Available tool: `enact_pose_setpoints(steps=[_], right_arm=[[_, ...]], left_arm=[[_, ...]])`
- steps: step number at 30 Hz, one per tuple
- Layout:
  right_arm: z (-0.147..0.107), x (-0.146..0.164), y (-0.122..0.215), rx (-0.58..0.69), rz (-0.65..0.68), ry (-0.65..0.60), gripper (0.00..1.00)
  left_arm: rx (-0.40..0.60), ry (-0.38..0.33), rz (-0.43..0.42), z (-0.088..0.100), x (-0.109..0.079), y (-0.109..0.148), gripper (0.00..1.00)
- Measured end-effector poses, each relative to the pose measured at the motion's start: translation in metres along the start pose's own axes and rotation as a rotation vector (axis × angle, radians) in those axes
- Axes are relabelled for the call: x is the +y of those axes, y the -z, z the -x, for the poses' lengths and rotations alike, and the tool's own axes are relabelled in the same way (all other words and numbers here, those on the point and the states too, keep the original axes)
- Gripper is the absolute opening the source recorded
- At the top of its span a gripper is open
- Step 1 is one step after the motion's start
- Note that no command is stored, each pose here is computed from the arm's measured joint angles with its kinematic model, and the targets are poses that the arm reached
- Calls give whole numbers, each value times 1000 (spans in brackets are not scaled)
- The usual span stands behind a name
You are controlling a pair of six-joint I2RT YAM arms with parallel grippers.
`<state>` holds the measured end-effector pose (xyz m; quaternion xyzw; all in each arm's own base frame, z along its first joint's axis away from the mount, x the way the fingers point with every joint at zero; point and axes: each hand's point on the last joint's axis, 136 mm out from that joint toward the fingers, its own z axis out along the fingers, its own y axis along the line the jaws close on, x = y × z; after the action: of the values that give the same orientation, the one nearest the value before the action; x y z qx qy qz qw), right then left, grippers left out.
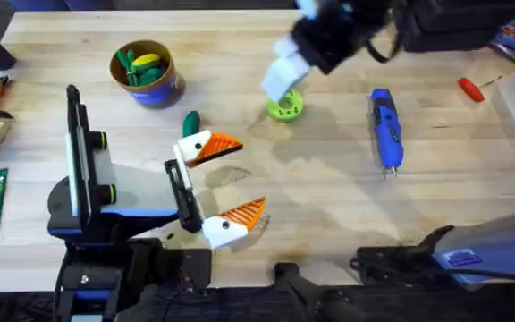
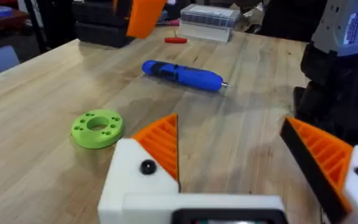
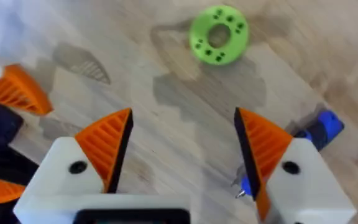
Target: Pick up the gripper from the table and insert it into the empty holder that is missing its gripper. Then pick up a screw, insert it into the mounting hole, and use the screwdriver to tighten it. Finally, clean up the table by picking up the vegetable and placing it into the bucket.
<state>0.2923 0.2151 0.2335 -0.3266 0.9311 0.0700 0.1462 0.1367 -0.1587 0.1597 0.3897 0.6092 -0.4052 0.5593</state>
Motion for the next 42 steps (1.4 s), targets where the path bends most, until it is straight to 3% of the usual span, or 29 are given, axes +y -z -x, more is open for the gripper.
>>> enact_pose_setpoints(steps=[7, 21, 40, 41, 42], right_arm=[[-49, -53, 1, 22, -52, -272, 947], [-123, -135, 1, 83, -136, -665, 948], [-125, -141, 2, 75, -142, -684, 947], [-125, -141, 2, 75, -142, -684, 947], [-125, -141, 2, 75, -142, -684, 947]], left_arm=[[0, -1, 0, 0, 0, 0, 986], [0, 0, 0, 0, 0, 0, 985], [0, 0, 0, 0, 0, 0, 983], [0, 1, 0, 0, 0, 0, 886], [0, -1, 0, 0, 0, 0, 726]])
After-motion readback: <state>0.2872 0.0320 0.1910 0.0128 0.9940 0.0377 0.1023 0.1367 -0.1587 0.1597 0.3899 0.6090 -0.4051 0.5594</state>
